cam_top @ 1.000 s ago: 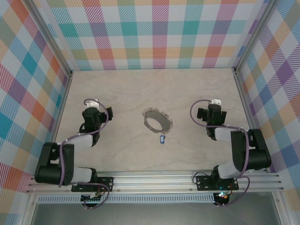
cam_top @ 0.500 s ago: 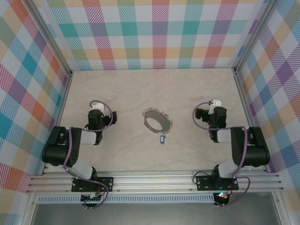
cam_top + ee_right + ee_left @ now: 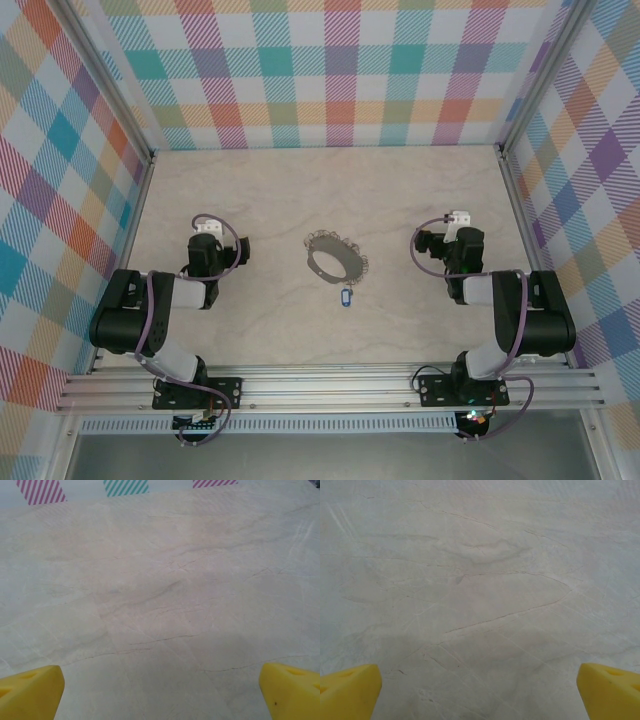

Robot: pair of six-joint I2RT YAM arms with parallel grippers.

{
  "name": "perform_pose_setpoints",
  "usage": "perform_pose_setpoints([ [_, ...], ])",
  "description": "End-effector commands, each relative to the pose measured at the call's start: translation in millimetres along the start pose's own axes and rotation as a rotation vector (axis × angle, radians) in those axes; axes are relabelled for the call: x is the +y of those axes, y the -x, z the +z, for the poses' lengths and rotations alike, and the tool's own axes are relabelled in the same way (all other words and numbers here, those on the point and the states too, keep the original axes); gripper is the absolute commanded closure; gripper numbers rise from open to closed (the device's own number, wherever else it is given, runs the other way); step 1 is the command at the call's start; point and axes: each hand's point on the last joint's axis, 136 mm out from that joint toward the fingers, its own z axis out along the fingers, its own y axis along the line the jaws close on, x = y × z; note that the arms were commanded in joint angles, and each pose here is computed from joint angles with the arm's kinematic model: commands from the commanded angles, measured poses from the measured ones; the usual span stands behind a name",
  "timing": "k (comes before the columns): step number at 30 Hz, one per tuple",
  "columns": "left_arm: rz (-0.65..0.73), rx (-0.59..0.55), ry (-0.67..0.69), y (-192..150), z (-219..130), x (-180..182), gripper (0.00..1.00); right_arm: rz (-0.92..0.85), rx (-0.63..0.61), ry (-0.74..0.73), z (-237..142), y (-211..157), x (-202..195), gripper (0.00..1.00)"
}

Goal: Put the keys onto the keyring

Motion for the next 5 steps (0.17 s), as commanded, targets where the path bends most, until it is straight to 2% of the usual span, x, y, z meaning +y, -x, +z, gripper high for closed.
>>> perform_pose_setpoints([
  [1, 0.001, -0.061, -0.006, 20.2, 0.3, 1.6, 0.0, -0.02, -0.021, 0.037, 1.2, 7.5, 6.1, 0.0],
  [5, 0.004, -0.062, -0.019, 19.9, -0.3, -0.7, 0.0, -0.025, -0.03, 0.039, -0.3, 8.5, 6.6, 0.0],
])
